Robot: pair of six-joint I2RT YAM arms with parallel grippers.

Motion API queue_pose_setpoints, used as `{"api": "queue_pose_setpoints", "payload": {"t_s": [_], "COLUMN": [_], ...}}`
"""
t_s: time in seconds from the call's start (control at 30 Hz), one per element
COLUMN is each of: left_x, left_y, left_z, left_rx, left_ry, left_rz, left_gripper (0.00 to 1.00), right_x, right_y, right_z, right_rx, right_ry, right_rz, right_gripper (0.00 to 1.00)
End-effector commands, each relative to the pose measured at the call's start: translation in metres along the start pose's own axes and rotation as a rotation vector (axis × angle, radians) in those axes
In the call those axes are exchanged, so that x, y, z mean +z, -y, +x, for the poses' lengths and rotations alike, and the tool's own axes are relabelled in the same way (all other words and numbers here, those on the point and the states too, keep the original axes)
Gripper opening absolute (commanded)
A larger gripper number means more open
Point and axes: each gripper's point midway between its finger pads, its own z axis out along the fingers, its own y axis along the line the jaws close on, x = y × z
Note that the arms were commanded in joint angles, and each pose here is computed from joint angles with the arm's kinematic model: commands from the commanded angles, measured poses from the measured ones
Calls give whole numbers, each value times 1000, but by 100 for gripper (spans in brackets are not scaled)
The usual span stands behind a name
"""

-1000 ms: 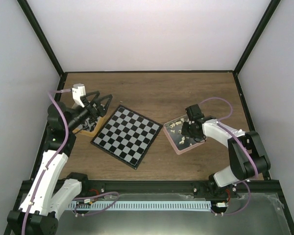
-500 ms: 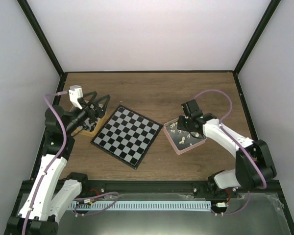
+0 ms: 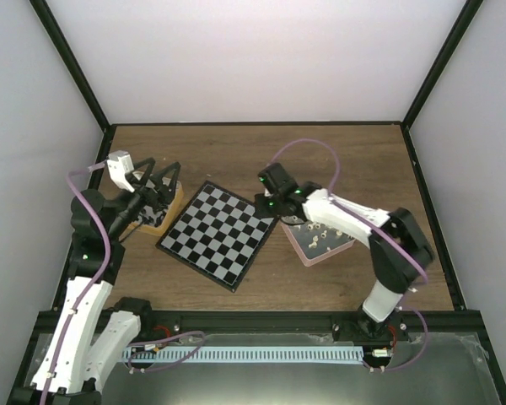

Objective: Set up the chess pieces on the board
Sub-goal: Place the chess piece on the chessboard.

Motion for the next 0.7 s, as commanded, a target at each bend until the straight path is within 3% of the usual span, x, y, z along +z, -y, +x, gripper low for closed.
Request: {"api": "queue_pose_setpoints", "payload": {"t_s": [0.0, 0.43, 0.67], "left_x": [-7, -8, -7], "left_y": [-7, -15, -16], "left_z": [-4, -3, -3], "left_rx": [23, 11, 8], "left_ry": [35, 40, 40], "left_rz": [-52, -92, -93], "left_gripper": [100, 100, 100], "right_x": [24, 64, 71], "right_y": [-18, 2, 4], "right_z": [4, 12, 16], "right_rx": [-82, -84, -81], "right_ry": [-46, -107, -116], "right_rz": [44, 232, 231], "right_gripper": [1, 1, 1]}}
